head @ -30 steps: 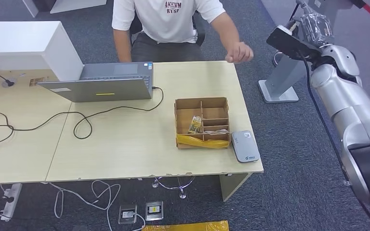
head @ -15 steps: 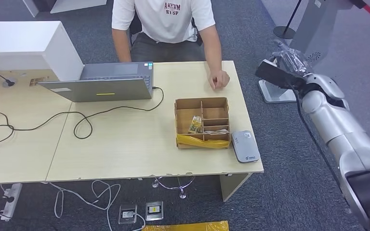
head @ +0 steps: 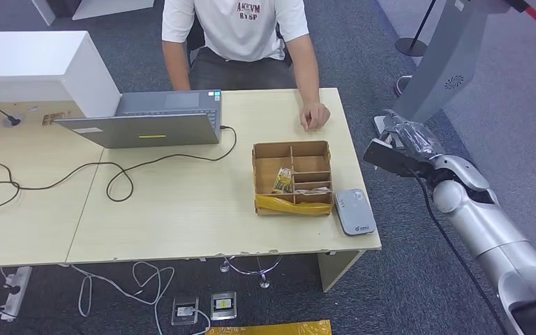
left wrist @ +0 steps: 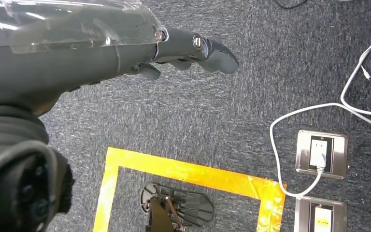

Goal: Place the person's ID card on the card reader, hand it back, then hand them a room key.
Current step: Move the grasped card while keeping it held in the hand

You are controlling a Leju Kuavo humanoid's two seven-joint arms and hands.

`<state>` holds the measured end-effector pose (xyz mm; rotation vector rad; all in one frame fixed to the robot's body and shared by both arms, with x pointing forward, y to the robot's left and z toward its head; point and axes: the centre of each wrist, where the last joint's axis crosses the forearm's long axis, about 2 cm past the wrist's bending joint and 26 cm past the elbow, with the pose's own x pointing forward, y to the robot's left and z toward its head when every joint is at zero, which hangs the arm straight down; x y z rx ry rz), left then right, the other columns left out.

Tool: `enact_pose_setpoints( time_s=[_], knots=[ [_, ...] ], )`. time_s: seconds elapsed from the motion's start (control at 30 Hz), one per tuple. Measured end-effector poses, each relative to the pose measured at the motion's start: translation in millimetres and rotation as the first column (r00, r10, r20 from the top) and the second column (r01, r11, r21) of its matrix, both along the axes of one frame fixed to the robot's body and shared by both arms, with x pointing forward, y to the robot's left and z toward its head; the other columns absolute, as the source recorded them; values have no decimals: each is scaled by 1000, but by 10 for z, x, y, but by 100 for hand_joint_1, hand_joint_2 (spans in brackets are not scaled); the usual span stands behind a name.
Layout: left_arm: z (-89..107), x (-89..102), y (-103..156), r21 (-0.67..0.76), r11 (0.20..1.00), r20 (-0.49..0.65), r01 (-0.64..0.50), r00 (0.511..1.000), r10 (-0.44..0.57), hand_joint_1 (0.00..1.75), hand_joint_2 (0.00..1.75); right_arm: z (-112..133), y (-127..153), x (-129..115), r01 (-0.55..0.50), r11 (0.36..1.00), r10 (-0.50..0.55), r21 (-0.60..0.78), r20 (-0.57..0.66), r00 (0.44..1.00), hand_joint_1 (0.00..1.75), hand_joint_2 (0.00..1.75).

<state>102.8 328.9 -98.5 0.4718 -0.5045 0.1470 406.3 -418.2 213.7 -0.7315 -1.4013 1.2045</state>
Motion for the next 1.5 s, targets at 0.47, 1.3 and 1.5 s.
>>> enact_pose_setpoints(
  time_s=[0.47, 1.3, 1.5],
  knots=[
    [1, 4, -2, -3, 1000, -9, -4, 1000, 4, 0, 0, -334, 53, -277, -4, 998, 1, -56, -57, 998, 175, 175],
    [3, 13, -7, -5, 1000, -33, -13, 999, 13, 0, 0, -717, -69, -406, 67, 997, -70, -47, -64, 996, 175, 175],
    [3, 15, -9, -5, 1000, -34, -11, 999, 11, 0, 0, -761, -21, -404, 65, 997, -68, -40, -75, 995, 175, 175]
  ],
)
